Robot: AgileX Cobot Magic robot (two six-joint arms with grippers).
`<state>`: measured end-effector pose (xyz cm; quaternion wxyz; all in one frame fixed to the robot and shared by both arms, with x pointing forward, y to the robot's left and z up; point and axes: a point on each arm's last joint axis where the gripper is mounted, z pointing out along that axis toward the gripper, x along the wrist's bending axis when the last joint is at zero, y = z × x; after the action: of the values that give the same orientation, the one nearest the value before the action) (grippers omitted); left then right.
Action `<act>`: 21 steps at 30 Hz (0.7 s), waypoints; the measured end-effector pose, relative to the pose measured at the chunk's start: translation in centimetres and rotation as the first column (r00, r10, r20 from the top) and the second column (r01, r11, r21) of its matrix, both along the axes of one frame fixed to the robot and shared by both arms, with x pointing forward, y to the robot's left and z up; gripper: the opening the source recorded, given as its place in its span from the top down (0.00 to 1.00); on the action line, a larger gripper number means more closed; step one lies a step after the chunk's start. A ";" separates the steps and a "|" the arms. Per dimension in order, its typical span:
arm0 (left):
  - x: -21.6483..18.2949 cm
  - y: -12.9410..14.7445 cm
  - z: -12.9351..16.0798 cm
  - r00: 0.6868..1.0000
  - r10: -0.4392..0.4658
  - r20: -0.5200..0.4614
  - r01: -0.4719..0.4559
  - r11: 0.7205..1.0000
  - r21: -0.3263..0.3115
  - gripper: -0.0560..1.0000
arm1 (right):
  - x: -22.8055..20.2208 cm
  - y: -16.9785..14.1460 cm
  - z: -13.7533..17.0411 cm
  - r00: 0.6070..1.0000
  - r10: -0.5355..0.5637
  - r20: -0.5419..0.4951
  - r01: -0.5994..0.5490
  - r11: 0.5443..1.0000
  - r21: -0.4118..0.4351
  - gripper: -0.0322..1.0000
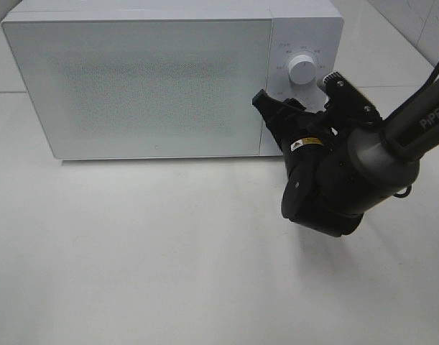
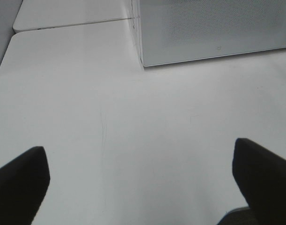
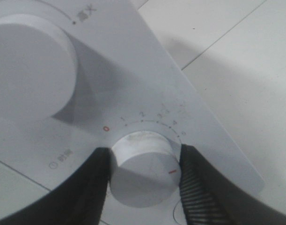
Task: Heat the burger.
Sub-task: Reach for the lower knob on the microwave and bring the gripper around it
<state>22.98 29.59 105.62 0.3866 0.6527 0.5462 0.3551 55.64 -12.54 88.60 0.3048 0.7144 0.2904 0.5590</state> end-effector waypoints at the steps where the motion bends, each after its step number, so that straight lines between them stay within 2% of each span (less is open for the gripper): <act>1: 0.0 0.0 0.0 1.000 0.000 0.000 0.000 1.000 0.000 0.01 | 0.0 0.0 0.0 1.000 -0.001 0.009 0.001 1.000 0.029 0.52; 7: 0.0 0.0 0.0 1.000 0.000 0.000 0.000 1.000 0.000 0.01 | 0.0 0.0 0.0 1.000 -0.006 0.017 0.004 0.995 0.104 0.52; 9: 0.0 0.0 0.0 1.000 0.000 0.000 0.000 1.000 0.000 0.01 | 0.0 0.0 -0.1 0.999 -0.024 0.026 0.018 0.978 0.209 0.52; 10: 0.0 0.0 0.0 1.000 0.000 0.000 0.000 1.000 0.000 0.01 | 0.0 0.0 -0.1 0.999 -0.024 0.026 0.018 0.978 0.209 0.52; 12: 0.0 0.0 0.0 1.000 0.000 0.000 0.000 1.000 0.000 0.01 | 0.0 0.0 -0.1 0.999 -0.038 0.032 0.027 0.957 0.291 0.52; 15: 0.0 0.0 0.0 1.000 0.000 0.000 0.000 1.000 0.000 0.01 | 0.0 -0.1 -0.1 0.999 -0.043 0.034 0.030 0.948 0.317 0.52; 17: 0.0 0.0 0.0 1.000 0.000 0.000 0.000 1.000 0.000 0.01 | 0.0 0.0 -0.1 0.997 -0.063 0.037 0.042 0.910 0.413 0.52; 21: 0.0 0.0 0.0 1.000 0.000 0.000 0.000 1.000 0.000 0.01 | 0.0 0.0 -0.2 0.996 -0.075 0.037 0.048 0.876 0.480 0.52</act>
<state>22.98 29.59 105.62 0.3866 0.6527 0.5462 0.3551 55.61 -12.57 88.40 0.1443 0.7610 0.1120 0.6225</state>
